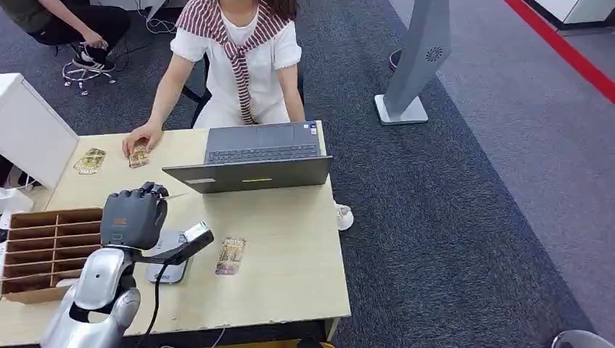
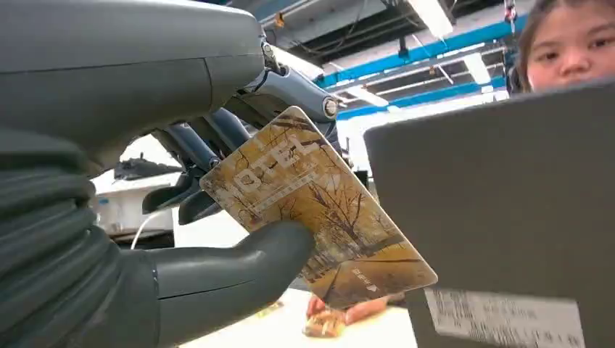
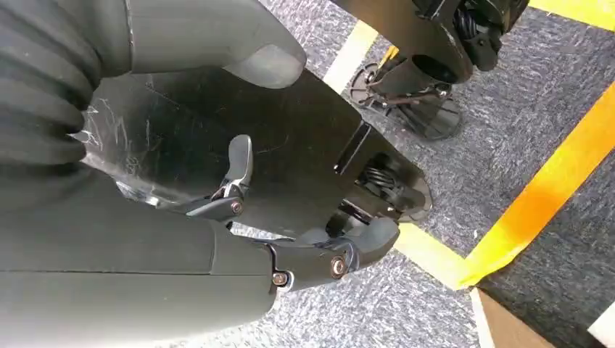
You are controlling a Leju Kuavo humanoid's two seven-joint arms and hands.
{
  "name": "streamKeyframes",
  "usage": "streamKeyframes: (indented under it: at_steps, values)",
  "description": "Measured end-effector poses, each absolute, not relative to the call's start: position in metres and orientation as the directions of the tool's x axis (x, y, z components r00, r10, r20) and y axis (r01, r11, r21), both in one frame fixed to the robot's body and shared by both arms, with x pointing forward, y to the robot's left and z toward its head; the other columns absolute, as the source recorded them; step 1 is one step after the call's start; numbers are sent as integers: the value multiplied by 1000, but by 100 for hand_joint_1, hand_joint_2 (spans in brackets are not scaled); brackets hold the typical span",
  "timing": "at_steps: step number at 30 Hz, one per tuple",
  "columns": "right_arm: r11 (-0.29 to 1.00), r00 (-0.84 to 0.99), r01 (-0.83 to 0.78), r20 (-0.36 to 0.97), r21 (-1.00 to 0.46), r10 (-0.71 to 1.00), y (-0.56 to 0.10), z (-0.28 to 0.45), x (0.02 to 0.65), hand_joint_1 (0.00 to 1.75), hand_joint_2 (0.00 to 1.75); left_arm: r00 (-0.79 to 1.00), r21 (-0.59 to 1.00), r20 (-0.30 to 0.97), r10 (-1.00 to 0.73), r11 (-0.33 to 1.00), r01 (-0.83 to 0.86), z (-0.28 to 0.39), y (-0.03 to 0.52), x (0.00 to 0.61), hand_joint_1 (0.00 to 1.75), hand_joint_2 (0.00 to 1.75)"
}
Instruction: Pass the card to the sensor for recognition and then transmit it.
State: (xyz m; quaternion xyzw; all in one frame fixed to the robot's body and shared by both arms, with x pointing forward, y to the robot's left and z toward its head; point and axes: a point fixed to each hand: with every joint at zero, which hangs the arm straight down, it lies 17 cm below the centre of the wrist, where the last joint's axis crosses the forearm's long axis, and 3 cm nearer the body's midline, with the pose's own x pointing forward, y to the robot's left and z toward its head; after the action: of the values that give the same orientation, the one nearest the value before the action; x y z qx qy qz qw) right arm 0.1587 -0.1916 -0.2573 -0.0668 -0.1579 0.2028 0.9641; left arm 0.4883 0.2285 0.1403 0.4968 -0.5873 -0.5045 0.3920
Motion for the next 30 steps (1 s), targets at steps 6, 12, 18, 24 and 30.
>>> streamKeyframes:
  at_steps: [6, 12, 18, 24, 30]
  values:
    - [916, 877, -350, 276, -196, 394, -194, -258, 159, 0, 175, -176, 990, -10, -984, 15, -139, 103, 232, 458, 175, 175]
    - [919, 881, -341, 274, -199, 387, -196, -258, 159, 0, 175, -177, 995, 8, -984, 25, -92, 71, 231, 427, 175, 175]
    - [918, 880, -341, 275, -202, 387, -197, -258, 159, 0, 175, -168, 997, 12, -986, 24, -71, 62, 235, 420, 175, 175]
    - [918, 880, -340, 275, -203, 387, -197, -258, 159, 0, 175, -153, 998, 17, -988, 25, -51, 54, 239, 415, 175, 175]
    - [918, 880, -341, 274, -203, 387, -197, -258, 159, 0, 175, -116, 1000, -1, -993, 0, -8, 42, 248, 414, 175, 175]
